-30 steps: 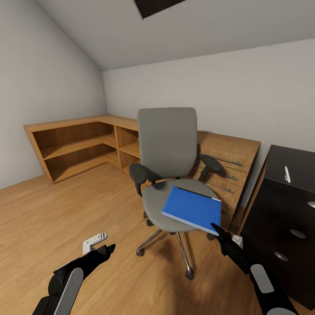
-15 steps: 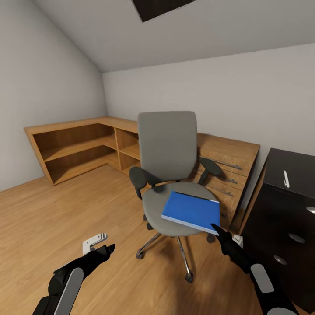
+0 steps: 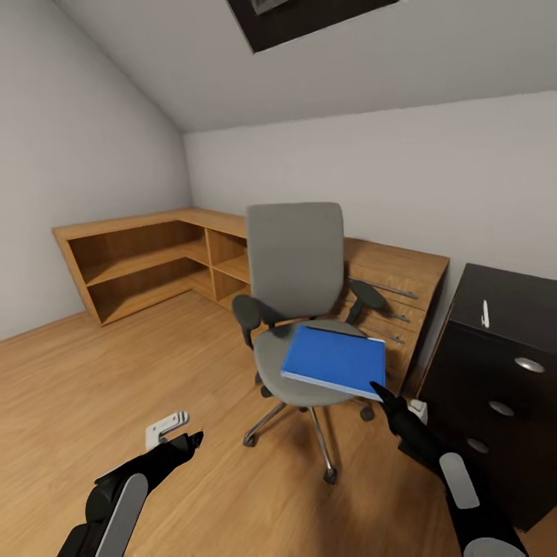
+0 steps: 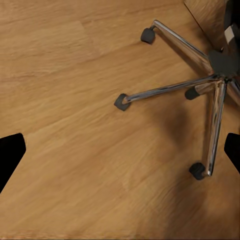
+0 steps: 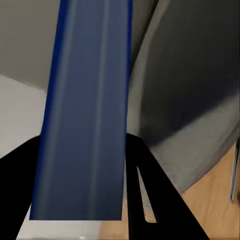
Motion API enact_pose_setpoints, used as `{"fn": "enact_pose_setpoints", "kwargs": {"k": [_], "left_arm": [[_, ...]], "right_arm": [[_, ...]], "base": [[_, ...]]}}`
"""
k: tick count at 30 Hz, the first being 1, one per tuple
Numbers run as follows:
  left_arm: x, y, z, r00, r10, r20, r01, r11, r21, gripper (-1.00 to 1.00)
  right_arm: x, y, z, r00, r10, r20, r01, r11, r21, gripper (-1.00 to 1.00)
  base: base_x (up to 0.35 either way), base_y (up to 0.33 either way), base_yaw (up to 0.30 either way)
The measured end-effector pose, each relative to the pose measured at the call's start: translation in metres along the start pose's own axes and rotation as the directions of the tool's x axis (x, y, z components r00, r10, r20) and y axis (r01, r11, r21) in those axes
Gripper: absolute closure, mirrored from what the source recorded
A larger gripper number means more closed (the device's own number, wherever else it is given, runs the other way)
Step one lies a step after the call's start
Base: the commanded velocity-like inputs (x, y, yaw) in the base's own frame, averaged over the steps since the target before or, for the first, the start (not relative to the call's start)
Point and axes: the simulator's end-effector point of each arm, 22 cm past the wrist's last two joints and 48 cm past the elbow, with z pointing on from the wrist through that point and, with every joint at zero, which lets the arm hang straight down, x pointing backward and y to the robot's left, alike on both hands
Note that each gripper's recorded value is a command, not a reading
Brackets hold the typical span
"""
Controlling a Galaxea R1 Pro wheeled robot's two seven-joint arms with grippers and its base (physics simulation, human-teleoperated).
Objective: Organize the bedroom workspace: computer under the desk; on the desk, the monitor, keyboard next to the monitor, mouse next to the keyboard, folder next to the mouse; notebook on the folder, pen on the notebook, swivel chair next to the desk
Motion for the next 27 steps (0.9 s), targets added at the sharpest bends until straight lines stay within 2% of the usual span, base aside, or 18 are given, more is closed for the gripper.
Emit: {"fn": "enact_pose_setpoints", "kwargs": {"k": [1,2,8,12,14,16,18,21,27], "left_arm": [[-0.002,-0.001,-0.001,1.0,0.0,0.0,0.0,1.0,0.0,-1.0],[-0.003,-0.002,-0.002,1.0,0.0,0.0,0.0,1.0,-0.001,-1.0],[-0.014,-0.007,-0.01,1.0,0.0,0.001,0.0,1.0,0.0,-1.0],[-0.021,-0.01,-0.014,1.0,0.001,0.001,-0.001,1.0,0.0,-1.0],[-0.024,-0.012,-0.016,1.0,0.001,0.001,-0.001,1.0,-0.001,-1.0],[-0.027,-0.014,-0.019,1.0,0.001,0.0,-0.001,1.0,-0.001,-1.0],[-0.031,-0.015,-0.021,1.0,0.001,0.0,-0.001,1.0,-0.001,-1.0],[-0.035,-0.018,-0.024,1.0,0.001,0.0,-0.001,1.0,-0.001,-1.0],[-0.045,-0.023,-0.031,1.0,0.001,0.0,-0.001,1.0,-0.001,-1.0]], "right_arm": [[-0.001,0.007,0.001,1.0,-0.014,0.001,0.014,1.0,-0.007,1.0],[0.002,0.018,-0.002,0.999,-0.048,0.004,0.048,0.999,-0.015,1.0],[0.009,0.06,-0.016,0.991,-0.124,0.046,0.126,0.991,-0.039,1.0],[0.002,0.078,-0.033,0.981,-0.171,0.086,0.172,0.985,-0.008,1.0],[-0.008,0.089,-0.05,0.97,-0.211,0.12,0.208,0.978,0.03,1.0],[-0.012,0.096,-0.057,0.965,-0.227,0.13,0.223,0.974,0.047,1.0],[-0.013,0.103,-0.06,0.966,-0.229,0.12,0.225,0.973,0.048,1.0],[-0.005,0.115,-0.062,0.977,-0.199,0.072,0.198,0.98,0.02,1.0],[-0.007,0.136,-0.062,0.984,-0.167,0.066,0.17,0.985,-0.028,1.0]], "base": [[-0.339,0.0,0.0],[-0.333,0.0,0.0],[-0.098,0.0,0.0],[-0.027,0.0,0.0],[-0.245,0.0,0.0],[-0.296,0.0,0.0],[-0.32,0.0,0.0],[-0.334,0.0,0.0],[-0.336,0.0,0.0]]}}
